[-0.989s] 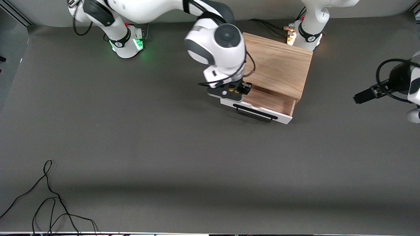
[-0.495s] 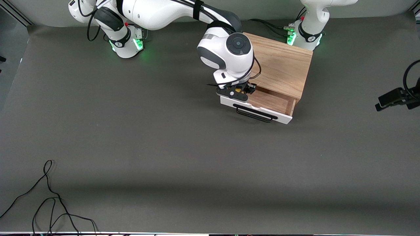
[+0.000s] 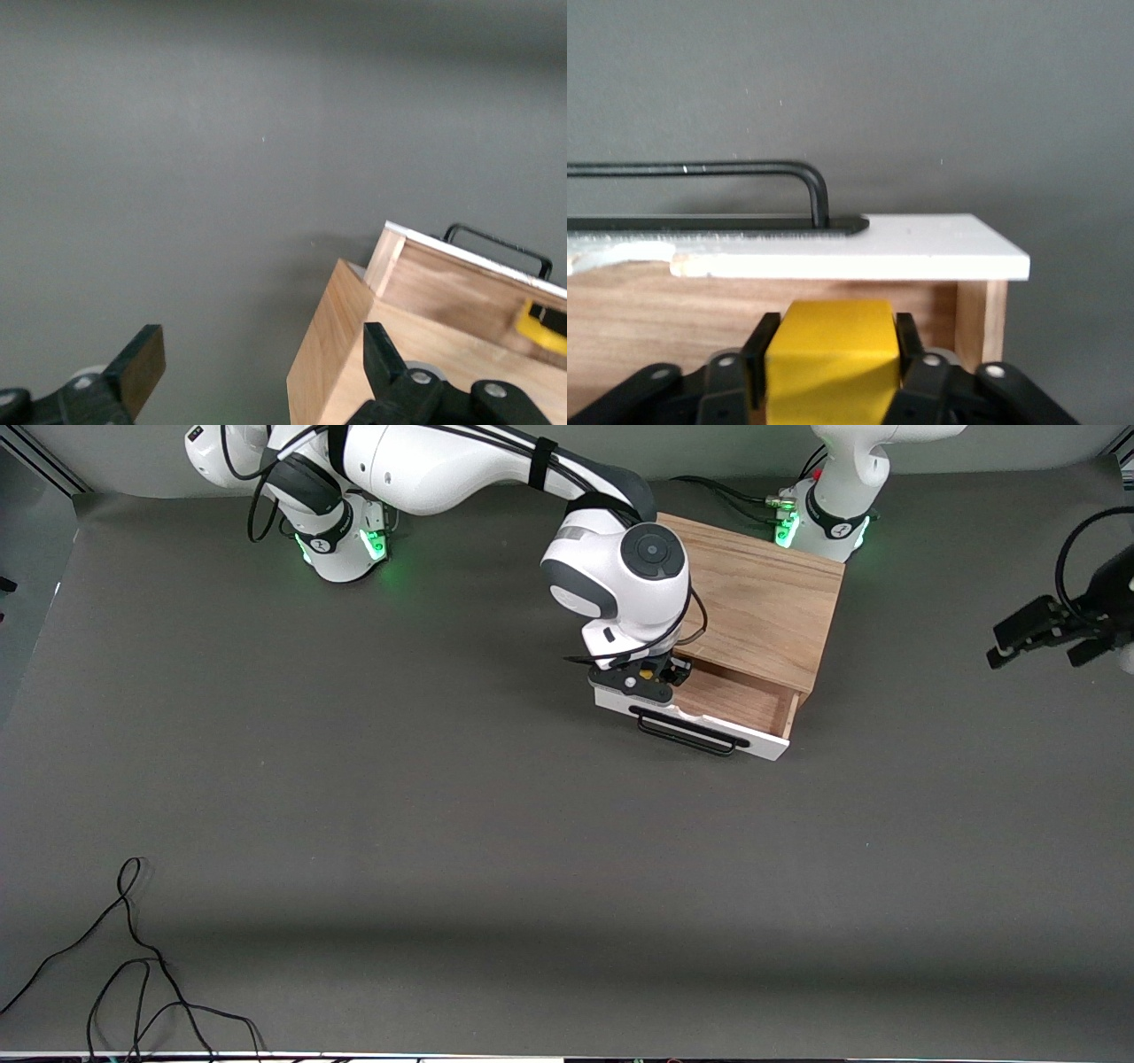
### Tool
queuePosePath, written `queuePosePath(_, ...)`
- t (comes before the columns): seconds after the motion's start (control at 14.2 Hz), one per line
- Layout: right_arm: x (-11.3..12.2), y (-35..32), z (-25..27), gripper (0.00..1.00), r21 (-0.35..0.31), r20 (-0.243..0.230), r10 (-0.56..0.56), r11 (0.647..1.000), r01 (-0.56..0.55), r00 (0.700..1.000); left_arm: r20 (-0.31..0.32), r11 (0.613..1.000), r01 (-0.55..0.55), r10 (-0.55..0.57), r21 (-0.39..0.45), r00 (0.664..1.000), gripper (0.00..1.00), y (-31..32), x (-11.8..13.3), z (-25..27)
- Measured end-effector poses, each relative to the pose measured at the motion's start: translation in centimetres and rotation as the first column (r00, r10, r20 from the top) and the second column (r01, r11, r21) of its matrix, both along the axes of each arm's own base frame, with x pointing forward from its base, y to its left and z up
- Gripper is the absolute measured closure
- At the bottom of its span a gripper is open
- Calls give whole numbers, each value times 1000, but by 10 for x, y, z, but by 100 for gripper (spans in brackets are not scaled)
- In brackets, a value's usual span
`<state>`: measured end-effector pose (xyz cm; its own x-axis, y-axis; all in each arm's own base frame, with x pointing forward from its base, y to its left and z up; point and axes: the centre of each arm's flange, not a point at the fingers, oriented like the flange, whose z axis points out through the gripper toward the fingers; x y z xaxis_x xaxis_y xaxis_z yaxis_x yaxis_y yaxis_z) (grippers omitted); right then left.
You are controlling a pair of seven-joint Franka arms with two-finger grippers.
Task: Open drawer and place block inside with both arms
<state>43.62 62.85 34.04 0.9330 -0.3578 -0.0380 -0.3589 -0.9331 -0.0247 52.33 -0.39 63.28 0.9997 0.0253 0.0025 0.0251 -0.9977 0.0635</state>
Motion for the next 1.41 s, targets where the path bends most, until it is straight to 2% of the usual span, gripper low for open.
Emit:
queuePosePath(0.21,-2,4,13,2,13,26,9,1000,-9,1000,-3,999,38,-38,6,999,0,-20,-4,5)
queuePosePath(0.42,10,-11,68,0,21,69,-12,1000,10,998,-26,998,56,-55,22,998,0,-28,-4,4)
queuePosePath(0.57,37,-53,115,0,10,81,3,1000,-4,997,-36,998,61,-60,22,998,0,-30,0,1)
queuePosePath(0.71,81,-126,148,0,30,56,27,999,-28,998,-68,996,84,-82,23,994,0,-42,4,-8)
queuePosePath(0.85,124,-229,167,0,45,46,68,997,-70,997,-85,994,104,-102,25,991,0,-53,8,-14)
queuePosePath(0.99,150,-356,179,0,64,57,108,992,-112,993,-88,994,105,-103,26,991,0,-54,12,-15)
queuePosePath(1.2,151,-534,200,0,1,86,126,992,-127,988,-75,995,99,-97,26,992,0,-51,16,-9)
queuePosePath(1.41,131,-624,242,0,-23,141,123,992,-120,982,-64,994,102,-100,26,993,0,-52,17,-3)
